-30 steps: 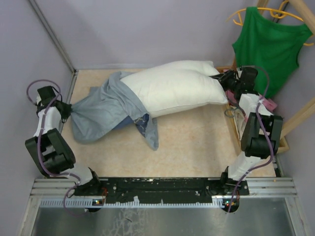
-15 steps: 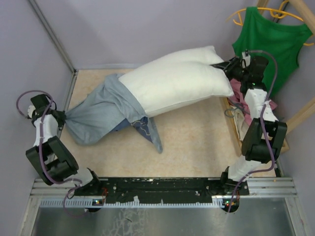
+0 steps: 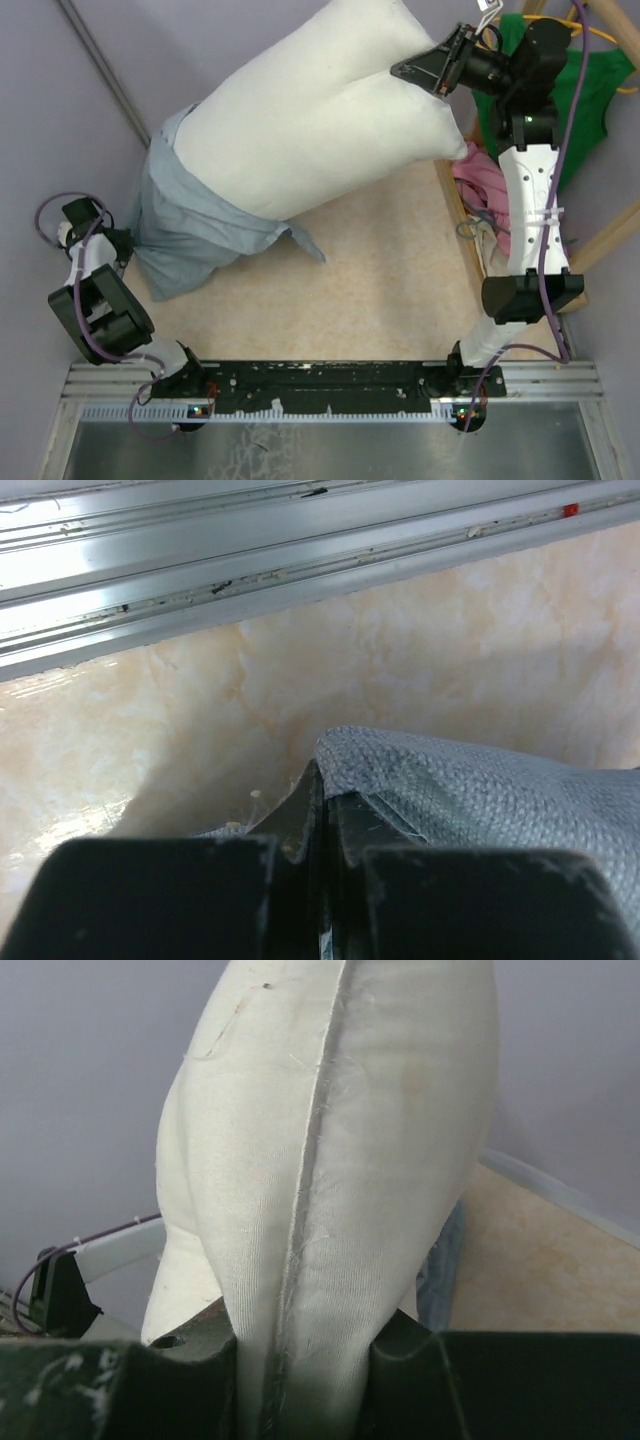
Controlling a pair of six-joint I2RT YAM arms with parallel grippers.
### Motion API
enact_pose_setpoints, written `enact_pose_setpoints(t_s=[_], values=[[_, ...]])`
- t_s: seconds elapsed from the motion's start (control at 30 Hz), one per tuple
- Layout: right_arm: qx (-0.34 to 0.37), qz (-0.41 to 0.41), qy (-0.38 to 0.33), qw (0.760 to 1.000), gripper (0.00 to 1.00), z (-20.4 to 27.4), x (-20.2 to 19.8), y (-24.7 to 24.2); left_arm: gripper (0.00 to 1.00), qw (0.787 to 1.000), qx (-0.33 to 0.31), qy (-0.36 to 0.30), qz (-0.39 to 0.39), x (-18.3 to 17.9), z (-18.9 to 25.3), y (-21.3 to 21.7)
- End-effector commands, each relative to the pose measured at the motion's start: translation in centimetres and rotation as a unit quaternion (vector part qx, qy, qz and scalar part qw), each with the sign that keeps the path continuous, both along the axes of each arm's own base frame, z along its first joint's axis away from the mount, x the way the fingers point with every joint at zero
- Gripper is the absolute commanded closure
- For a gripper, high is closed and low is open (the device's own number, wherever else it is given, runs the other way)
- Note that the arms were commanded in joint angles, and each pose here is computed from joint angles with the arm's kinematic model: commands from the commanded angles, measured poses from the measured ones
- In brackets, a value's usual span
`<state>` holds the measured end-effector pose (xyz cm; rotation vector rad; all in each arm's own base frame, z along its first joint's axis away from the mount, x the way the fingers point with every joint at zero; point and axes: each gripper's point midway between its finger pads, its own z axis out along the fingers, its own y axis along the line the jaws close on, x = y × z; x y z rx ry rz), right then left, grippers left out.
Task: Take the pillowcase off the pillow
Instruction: Remove the pillow from the pillowcase.
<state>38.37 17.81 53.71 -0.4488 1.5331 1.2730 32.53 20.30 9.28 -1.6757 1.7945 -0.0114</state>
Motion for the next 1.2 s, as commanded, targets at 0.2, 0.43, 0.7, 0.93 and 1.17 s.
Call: enact_pose_setpoints(t_s=[0.2, 0.43, 0.7, 0.93, 1.17], values=[[0.100, -0.107, -0.356, 0.923, 1.00, 18.7, -12.8, -9.1, 1.00, 0.995, 0.062, 0.016, 0.070, -1.2, -0.4, 5.0], [0.171, -0.168, -0.355, 0.904, 1.00, 21.6, -13.2, -15.2, 1.00, 0.994, 0.070, 0.019, 0.080, -1.5, -0.1, 5.4], [0.182, -0.162, -0.351, 0.904, 1.00, 21.6, -12.4, -16.2, 1.00, 0.995, 0.067, 0.017, 0.072, -1.3, 0.0, 5.3], [0.152, -0.139, -0.342, 0.917, 1.00, 20.9, -11.1, -12.6, 0.97, 0.997, 0.064, -0.048, 0.002, 0.9, 2.3, 3.6], [0.156, -0.114, -0.316, 0.929, 1.00, 19.7, -8.5, -9.2, 0.00, 0.940, 0.160, -0.258, -0.152, 3.5, 12.1, -4.2]])
